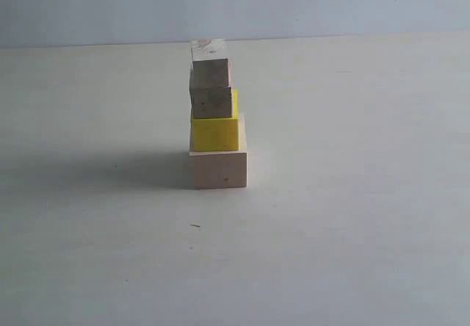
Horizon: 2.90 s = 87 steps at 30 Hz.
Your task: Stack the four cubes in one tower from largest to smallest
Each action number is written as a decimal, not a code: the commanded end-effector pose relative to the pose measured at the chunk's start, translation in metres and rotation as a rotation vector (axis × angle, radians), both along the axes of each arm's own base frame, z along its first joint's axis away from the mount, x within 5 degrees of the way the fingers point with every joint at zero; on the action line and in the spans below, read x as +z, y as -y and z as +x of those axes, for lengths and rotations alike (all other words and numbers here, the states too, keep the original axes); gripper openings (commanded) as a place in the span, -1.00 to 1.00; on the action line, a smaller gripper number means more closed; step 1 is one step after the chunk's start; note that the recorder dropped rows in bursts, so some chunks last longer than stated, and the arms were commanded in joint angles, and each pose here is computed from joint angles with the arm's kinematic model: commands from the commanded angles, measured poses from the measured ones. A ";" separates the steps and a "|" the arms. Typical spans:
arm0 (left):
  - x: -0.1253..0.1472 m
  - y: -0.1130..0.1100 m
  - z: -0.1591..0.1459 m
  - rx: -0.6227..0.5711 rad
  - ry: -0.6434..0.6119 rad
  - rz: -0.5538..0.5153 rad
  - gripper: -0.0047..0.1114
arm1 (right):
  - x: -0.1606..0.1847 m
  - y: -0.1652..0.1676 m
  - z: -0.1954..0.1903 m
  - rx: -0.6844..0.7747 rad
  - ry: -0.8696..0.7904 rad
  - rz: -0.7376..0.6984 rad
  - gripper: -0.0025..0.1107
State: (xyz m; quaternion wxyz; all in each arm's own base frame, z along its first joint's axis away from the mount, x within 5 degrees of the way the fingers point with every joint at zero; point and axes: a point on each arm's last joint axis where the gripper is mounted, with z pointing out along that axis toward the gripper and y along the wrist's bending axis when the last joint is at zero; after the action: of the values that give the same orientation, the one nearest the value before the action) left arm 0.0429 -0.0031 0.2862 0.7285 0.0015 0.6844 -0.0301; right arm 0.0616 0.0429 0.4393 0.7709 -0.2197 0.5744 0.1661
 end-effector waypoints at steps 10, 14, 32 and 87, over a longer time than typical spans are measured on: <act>-0.088 -0.001 0.011 0.005 -0.213 0.057 -0.92 | -0.001 0.000 0.000 -0.002 -0.006 -0.002 -0.96; -0.097 -0.001 0.012 0.005 -0.242 0.061 -0.92 | -0.001 0.000 0.000 -0.002 -0.006 -0.002 -0.96; -0.105 0.000 0.010 -0.002 -0.326 0.064 -0.92 | -0.001 0.000 0.000 -0.002 -0.006 -0.002 -0.96; -0.105 0.000 0.010 -0.002 -0.326 0.064 -0.92 | -0.188 0.042 -0.005 -0.565 -0.391 0.121 -0.96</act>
State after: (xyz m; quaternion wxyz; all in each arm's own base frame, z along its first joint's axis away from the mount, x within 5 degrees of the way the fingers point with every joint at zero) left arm 0.0534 -0.0028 0.1817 0.6041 0.0191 0.7966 -0.0091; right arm 0.0585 0.0026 0.2641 0.6637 0.0270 0.7469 0.0294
